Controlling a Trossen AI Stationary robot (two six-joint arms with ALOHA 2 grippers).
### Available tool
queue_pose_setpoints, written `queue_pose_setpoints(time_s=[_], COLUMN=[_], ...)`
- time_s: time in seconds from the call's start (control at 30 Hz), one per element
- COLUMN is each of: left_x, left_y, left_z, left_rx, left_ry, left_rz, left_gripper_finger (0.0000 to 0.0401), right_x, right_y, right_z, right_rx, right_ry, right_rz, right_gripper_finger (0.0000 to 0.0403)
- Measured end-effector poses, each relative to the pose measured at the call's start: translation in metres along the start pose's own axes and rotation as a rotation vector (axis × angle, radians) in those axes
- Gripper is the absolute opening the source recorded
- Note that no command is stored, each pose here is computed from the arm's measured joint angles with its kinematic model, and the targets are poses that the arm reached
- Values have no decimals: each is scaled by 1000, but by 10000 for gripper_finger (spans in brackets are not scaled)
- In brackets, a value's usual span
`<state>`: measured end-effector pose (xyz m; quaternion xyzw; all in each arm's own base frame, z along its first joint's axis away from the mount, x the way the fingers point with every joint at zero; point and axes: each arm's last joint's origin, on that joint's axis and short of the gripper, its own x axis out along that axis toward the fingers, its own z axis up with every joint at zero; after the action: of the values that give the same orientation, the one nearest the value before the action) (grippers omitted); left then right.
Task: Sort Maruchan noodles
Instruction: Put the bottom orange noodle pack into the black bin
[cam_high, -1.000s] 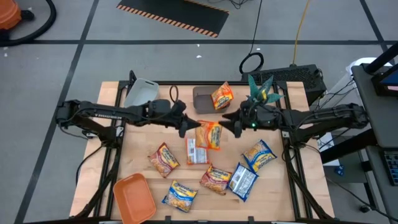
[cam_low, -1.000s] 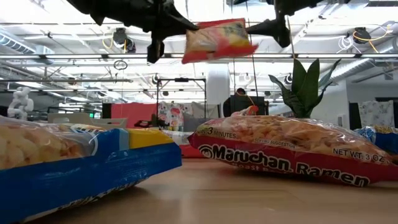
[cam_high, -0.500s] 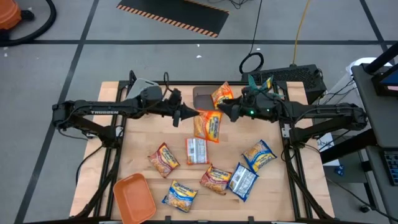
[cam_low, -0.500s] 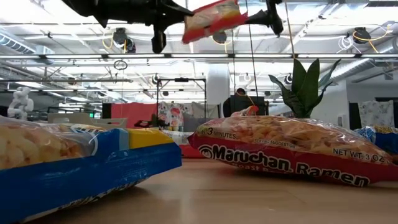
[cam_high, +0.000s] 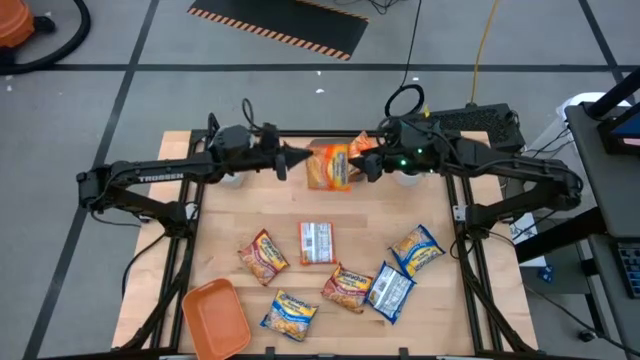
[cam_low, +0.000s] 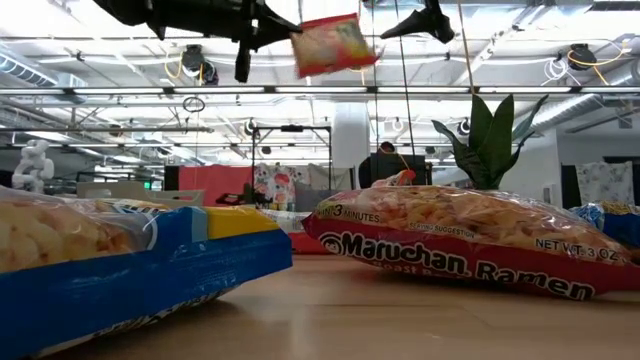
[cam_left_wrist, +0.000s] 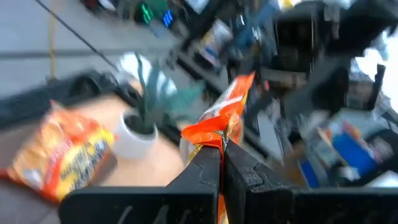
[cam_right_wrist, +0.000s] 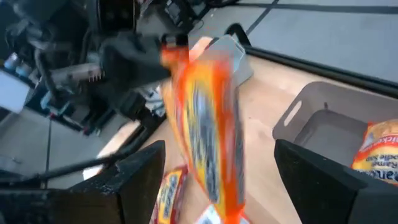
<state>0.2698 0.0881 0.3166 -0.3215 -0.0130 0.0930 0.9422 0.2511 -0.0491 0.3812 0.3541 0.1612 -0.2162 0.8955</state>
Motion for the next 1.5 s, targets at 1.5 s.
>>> queue_pose_setpoints(time_s=[1.5], left_x=[1], left_y=[-18], left_z=[6], left_rx=[73], left_ry=[-189], left_rz=[-21], left_gripper_finger=[3], right_x=[72], right_y=[-21], right_z=[24], right_rx=[-147], right_ry=[46], right_rz=[258], right_gripper_finger=[277])
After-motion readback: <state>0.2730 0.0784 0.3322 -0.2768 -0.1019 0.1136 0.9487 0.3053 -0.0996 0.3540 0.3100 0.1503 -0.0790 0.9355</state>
